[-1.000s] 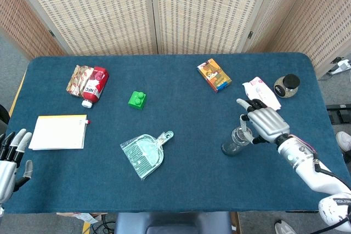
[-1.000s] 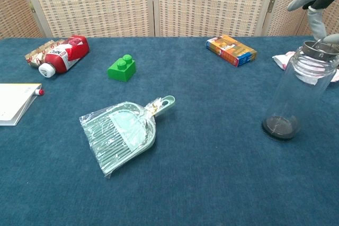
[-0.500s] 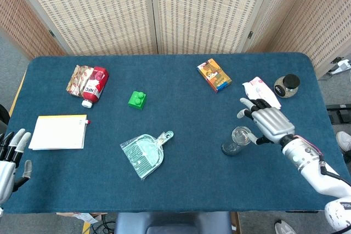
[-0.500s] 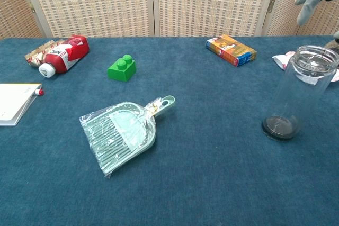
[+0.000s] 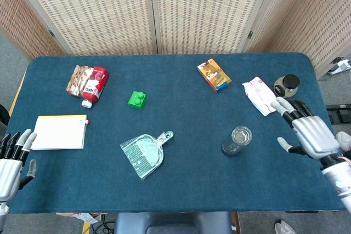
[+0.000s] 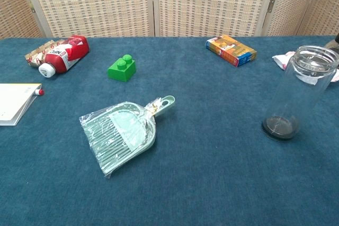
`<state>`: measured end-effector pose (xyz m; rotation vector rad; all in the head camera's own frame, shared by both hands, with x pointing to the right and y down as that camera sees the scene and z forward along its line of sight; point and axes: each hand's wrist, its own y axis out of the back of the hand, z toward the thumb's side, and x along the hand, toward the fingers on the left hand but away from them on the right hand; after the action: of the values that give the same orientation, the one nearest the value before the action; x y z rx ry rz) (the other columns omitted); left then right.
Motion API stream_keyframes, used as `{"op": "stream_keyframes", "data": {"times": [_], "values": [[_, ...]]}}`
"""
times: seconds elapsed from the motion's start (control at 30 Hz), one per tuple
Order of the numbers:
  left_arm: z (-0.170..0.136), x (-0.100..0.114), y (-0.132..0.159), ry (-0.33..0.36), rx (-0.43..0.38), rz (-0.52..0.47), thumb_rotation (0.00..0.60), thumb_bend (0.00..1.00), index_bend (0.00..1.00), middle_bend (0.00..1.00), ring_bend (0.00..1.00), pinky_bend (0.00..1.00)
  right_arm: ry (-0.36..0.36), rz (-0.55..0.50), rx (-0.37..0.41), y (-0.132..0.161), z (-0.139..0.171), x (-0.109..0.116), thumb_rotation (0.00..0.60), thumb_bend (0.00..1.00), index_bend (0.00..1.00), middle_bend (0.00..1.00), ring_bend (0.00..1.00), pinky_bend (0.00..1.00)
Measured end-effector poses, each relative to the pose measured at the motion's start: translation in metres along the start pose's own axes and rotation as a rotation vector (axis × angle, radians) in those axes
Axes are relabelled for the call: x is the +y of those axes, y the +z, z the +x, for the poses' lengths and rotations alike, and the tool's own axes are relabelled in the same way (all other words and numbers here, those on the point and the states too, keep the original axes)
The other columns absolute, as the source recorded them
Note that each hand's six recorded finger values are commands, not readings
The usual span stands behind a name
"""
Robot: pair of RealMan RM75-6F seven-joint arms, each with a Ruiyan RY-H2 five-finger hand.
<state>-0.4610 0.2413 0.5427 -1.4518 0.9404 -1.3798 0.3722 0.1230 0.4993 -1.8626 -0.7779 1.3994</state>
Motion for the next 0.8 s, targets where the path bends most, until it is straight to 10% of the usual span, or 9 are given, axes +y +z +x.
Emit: {"op": "stream_keyframes", "data": {"times": [0.4,0.8], "values": [[0.009,-0.013,0.0,-0.046,0.001,-0.001,0.6,0.54,0.0,0.06,0.0,0.0,-0.242,0.039,-0.102,-0.047,0.062,-0.062,0.6,0.38,0.05,0.0,0.0,0.0],[0.012,-0.018,-0.001,-0.064,-0.005,-0.01,0.6,0.54,0.0,0.06,0.0,0.0,-0.261,0.038,-0.146,-0.061,0.073,-0.082,0.6,0.38,0.05,0.0,0.0,0.0]]}}
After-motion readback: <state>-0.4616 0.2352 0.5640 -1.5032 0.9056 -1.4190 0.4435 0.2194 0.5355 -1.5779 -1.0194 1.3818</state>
